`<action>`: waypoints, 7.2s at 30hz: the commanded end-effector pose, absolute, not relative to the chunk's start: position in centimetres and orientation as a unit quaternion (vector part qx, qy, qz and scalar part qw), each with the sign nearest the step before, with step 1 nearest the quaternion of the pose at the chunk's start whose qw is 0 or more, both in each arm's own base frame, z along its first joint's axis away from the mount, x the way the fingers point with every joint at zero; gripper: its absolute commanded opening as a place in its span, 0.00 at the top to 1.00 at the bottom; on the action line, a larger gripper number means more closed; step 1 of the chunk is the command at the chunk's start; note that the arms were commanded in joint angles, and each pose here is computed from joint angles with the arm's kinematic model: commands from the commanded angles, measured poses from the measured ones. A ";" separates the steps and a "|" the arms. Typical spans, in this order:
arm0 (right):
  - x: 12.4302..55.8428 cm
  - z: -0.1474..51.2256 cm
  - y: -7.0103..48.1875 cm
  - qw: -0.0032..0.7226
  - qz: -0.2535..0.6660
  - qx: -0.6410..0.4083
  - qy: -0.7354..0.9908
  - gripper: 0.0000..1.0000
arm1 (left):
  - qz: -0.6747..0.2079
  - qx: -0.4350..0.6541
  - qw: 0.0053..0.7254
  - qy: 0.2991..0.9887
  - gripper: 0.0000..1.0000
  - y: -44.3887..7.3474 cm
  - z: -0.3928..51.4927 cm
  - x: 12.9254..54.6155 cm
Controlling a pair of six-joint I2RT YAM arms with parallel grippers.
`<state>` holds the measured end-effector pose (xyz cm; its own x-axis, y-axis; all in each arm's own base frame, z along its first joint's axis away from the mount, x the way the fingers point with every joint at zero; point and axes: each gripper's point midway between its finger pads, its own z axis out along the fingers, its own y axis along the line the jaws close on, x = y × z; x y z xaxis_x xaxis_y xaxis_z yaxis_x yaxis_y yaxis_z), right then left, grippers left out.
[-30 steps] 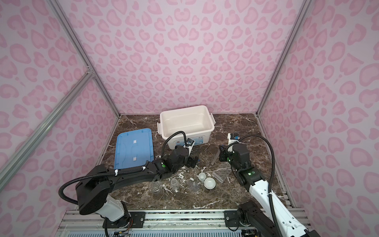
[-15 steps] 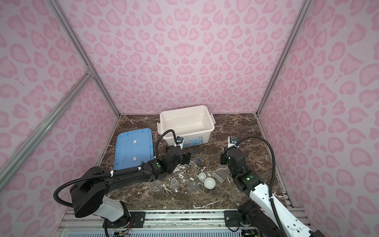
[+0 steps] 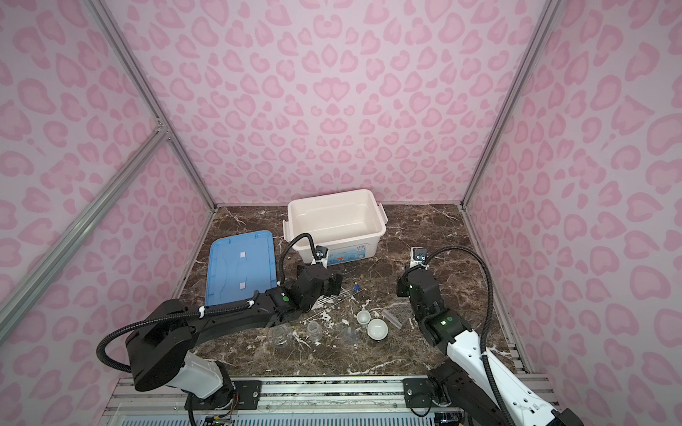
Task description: Organize the chemistry lab equipment
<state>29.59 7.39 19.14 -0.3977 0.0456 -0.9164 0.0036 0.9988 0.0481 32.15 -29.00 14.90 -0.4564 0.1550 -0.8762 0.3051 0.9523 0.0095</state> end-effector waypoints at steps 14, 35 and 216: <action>29.7 19.1 6.9 0.575 0.010 0.026 0.817 0.87 | -0.080 0.132 0.500 0.852 0.02 -29.3 14.5 32.3; 29.2 17.4 7.1 0.565 0.017 0.015 0.825 0.85 | -0.084 0.135 0.497 0.853 0.02 -29.6 14.3 32.2; 31.0 22.7 14.9 0.474 0.319 -0.023 0.821 0.31 | -0.217 0.391 0.454 0.771 0.88 -38.2 17.8 27.7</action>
